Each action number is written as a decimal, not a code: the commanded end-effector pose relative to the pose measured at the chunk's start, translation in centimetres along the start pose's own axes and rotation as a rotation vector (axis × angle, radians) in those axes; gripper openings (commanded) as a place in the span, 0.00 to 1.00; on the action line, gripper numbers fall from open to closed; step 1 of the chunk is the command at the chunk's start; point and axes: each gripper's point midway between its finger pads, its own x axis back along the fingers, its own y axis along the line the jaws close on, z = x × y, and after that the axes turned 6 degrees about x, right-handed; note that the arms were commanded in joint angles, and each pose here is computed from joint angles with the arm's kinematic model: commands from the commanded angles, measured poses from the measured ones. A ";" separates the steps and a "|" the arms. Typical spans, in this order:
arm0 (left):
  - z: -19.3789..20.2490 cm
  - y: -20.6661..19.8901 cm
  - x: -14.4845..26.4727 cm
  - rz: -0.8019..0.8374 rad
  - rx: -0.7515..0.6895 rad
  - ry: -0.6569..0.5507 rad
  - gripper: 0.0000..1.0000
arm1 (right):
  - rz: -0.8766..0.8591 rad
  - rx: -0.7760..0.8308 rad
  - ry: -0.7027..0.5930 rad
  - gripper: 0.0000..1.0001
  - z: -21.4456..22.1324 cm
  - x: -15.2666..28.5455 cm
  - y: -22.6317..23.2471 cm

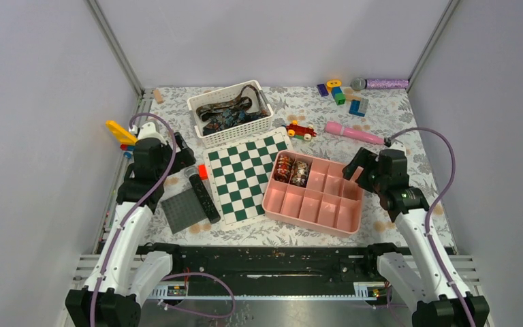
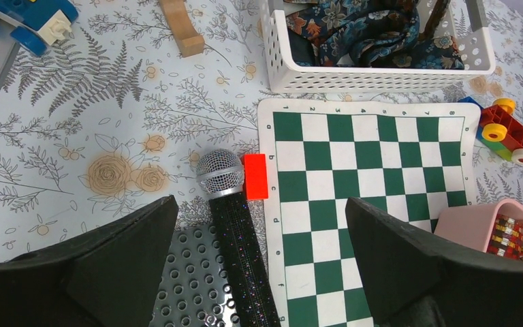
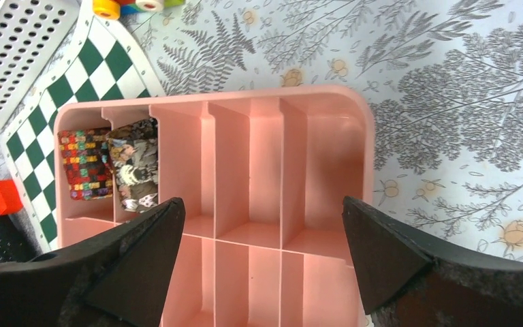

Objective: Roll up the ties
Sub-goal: Pick up the storage box at the center of the board, then place the storage box at the corner of the board.

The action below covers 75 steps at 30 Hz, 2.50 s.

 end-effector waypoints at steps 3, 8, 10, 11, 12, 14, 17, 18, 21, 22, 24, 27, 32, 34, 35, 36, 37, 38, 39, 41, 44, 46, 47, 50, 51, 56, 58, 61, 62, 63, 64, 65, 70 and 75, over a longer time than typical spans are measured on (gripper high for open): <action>-2.0 -0.8 -0.2 0.021 0.033 -0.042 0.99 | -0.069 0.072 0.097 0.92 1.0 0.2 3.3; -1.8 -0.6 -0.3 0.017 0.039 -0.034 0.99 | -0.087 0.069 0.192 0.88 3.5 -1.0 5.0; -1.8 -0.5 -0.2 0.017 0.039 -0.037 0.99 | -0.087 0.075 0.224 0.85 4.3 -1.3 5.3; -1.8 -0.5 -0.2 0.017 0.041 -0.037 0.99 | -0.089 0.080 0.244 0.84 4.8 -1.5 5.4; -1.9 -0.5 -0.2 0.016 0.041 -0.038 0.99 | -0.092 0.086 0.261 0.83 5.2 -1.7 5.6; -1.9 -0.6 -0.2 0.021 0.044 -0.037 0.99 | -0.079 0.095 0.292 0.82 6.0 -2.3 5.6; -1.8 -0.6 -0.2 0.023 0.046 -0.033 0.99 | -0.030 0.104 0.307 0.78 6.6 -3.7 4.8; -1.8 -0.6 -0.2 0.023 0.048 -0.033 0.99 | -0.014 0.111 0.311 0.76 6.6 -4.1 4.6; -1.8 -0.6 -0.3 0.024 0.050 -0.032 0.99 | 0.023 0.122 0.349 0.69 7.2 -5.3 4.2; -1.9 -0.5 -0.3 0.024 0.052 -0.031 0.99 | 0.036 0.125 0.363 0.65 7.5 -5.6 4.1; -1.8 -0.6 -0.3 0.026 0.052 -0.029 0.99 | 0.056 0.133 0.388 0.61 8.1 -6.1 3.7; -1.8 -0.5 -0.3 0.027 0.056 -0.026 0.99 | 0.076 0.137 0.412 0.56 8.8 -6.5 3.3; -1.7 -0.7 -0.6 0.040 0.063 -0.012 0.99 | 0.101 0.148 0.452 0.52 9.6 -7.3 3.1; -1.6 -0.7 -0.6 0.044 0.067 -0.005 0.99 | 0.100 0.153 0.468 0.43 9.8 -7.6 3.2; -1.7 -0.7 -0.6 0.045 0.068 -0.005 0.99 | 0.094 0.151 0.468 0.37 9.7 -7.7 3.4; -1.6 -0.7 -0.7 0.045 0.070 -0.003 0.99 | 0.088 0.148 0.464 0.31 9.5 -7.6 3.5; -1.6 -0.7 -0.6 0.046 0.070 -0.002 0.99 | 0.081 0.140 0.448 0.25 9.0 -7.5 3.8; -1.6 -0.6 -0.6 0.046 0.071 -0.004 0.99 | 0.074 0.131 0.418 0.17 8.2 -7.2 4.1; -1.6 -0.6 -0.6 0.045 0.072 -0.005 0.99 | 0.072 0.119 0.387 0.09 7.3 -6.8 4.4; -1.6 -0.5 -0.6 0.044 0.073 -0.005 0.99 | 0.080 0.105 0.322 0.00 5.3 -6.0 4.6; -1.6 -0.5 -0.6 0.045 0.075 -0.004 0.99 | 0.091 0.082 0.251 0.00 2.1 -4.3 4.6; -1.6 -0.5 -0.6 0.047 0.077 -0.003 0.99 | 0.091 0.035 0.206 0.00 0.0 -3.3 4.1; -1.7 -0.5 -0.6 0.046 0.078 -0.003 0.99 | 0.098 -0.008 0.179 0.00 -1.3 -3.0 3.4; -1.7 -0.4 -0.6 0.044 0.080 -0.005 0.99 | 0.170 -0.112 0.106 0.00 -4.1 -2.3 0.6; -1.7 -0.4 -0.6 0.045 0.083 -0.006 0.99 | 0.222 -0.133 0.085 0.00 -4.8 -2.1 -0.6; -1.5 -0.8 -0.6 0.066 0.082 0.006 0.99 | 0.407 -0.226 0.012 0.00 -7.2 -2.3 -4.6; -1.6 -0.7 -0.6 0.064 0.076 0.005 0.99 | 0.461 -0.286 0.006 0.00 -7.9 -3.2 -6.5; -1.2 -0.5 -0.8 0.055 0.078 0.012 0.99 | 0.524 -0.330 0.018 0.00 -8.8 -4.7 -8.4; -0.9 -0.6 -0.8 0.064 0.083 0.023 0.99 | 0.542 -0.345 0.038 0.00 -8.7 -5.2 -9.0; -0.7 -0.9 -0.9 0.078 0.086 0.031 0.99 | 0.553 -0.358 0.059 0.00 -8.6 -5.9 -9.5; -0.6 -1.0 -1.0 0.086 0.089 0.039 0.99 | 0.555 -0.367 0.088 0.00 -8.4 -6.5 -9.9; -0.5 -1.1 -1.0 0.090 0.091 0.046 0.99 | 0.569 -0.368 0.116 0.00 -8.1 -7.2 -10.3; -0.6 -1.3 -1.0 0.096 0.093 0.045 0.99 | 0.640 -0.336 0.240 0.00 -7.5 -9.6 -12.0; -0.4 -1.3 -1.0 0.099 0.093 0.050 0.99 | 0.709 -0.343 0.255 0.00 -7.8 -11.8 -13.9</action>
